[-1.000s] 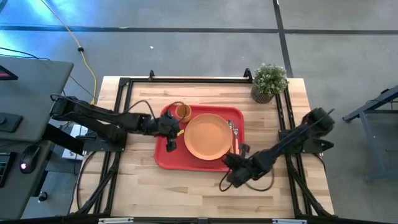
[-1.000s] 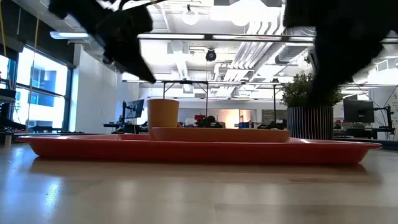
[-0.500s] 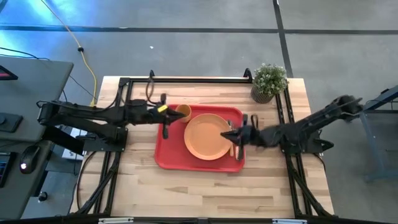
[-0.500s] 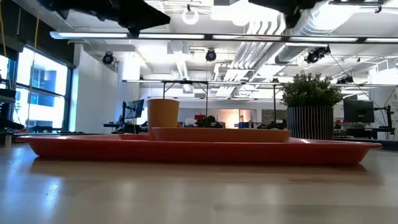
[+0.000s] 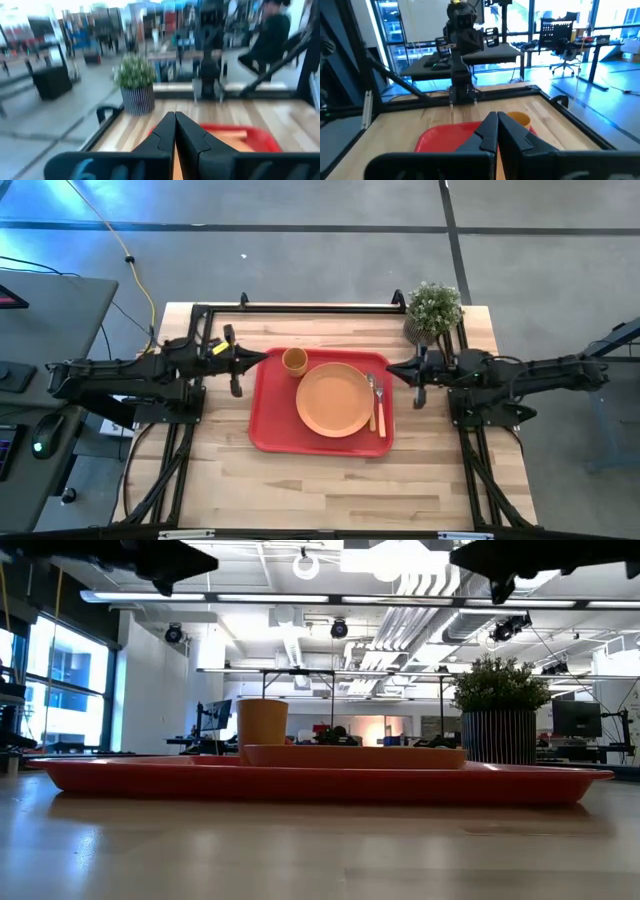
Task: Pick and place plate/cup/fork/spoon on tray
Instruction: Return to Home Position
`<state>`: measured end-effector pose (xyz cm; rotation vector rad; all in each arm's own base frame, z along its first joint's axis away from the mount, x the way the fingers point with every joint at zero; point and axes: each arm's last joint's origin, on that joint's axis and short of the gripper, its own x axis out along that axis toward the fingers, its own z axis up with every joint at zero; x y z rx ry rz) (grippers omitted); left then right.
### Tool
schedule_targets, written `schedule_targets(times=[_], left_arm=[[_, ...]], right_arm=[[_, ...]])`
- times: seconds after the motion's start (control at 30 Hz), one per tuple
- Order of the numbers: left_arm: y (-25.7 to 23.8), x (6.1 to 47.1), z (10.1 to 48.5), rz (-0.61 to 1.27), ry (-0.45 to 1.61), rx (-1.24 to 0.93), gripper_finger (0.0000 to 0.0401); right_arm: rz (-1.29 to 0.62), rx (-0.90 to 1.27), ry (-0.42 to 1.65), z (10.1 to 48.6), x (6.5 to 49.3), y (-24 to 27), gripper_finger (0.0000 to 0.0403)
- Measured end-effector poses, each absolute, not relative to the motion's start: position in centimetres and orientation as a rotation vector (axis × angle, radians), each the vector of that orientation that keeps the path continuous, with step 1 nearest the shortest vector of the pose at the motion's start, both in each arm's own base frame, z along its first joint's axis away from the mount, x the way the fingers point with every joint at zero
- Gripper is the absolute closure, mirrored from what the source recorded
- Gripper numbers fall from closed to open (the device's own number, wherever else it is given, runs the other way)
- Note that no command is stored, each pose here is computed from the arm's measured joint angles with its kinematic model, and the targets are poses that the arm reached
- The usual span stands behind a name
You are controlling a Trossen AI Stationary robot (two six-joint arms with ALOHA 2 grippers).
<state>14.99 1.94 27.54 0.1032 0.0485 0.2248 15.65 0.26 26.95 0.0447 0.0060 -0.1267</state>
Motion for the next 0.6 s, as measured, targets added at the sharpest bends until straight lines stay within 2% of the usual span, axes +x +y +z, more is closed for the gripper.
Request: schedule_targets(times=[0.13,0.37,0.6], left_arm=[[1.8,14.0,25.2,0.221,-0.07,0.12,0.0401],[1.6,12.1,23.0,0.209,-0.102,0.102,0.0401],[1.3,10.0,21.4,0.189,-0.16,0.092,0.0401]], right_arm=[[-0.099,0.07,0.011,25.8,14.3,0.5,0.0403],[-0.069,0.105,-0.026,22.2,13.2,0.7,0.0403],[-0.071,0.107,-0.129,20.9,11.6,0.5,0.0403]])
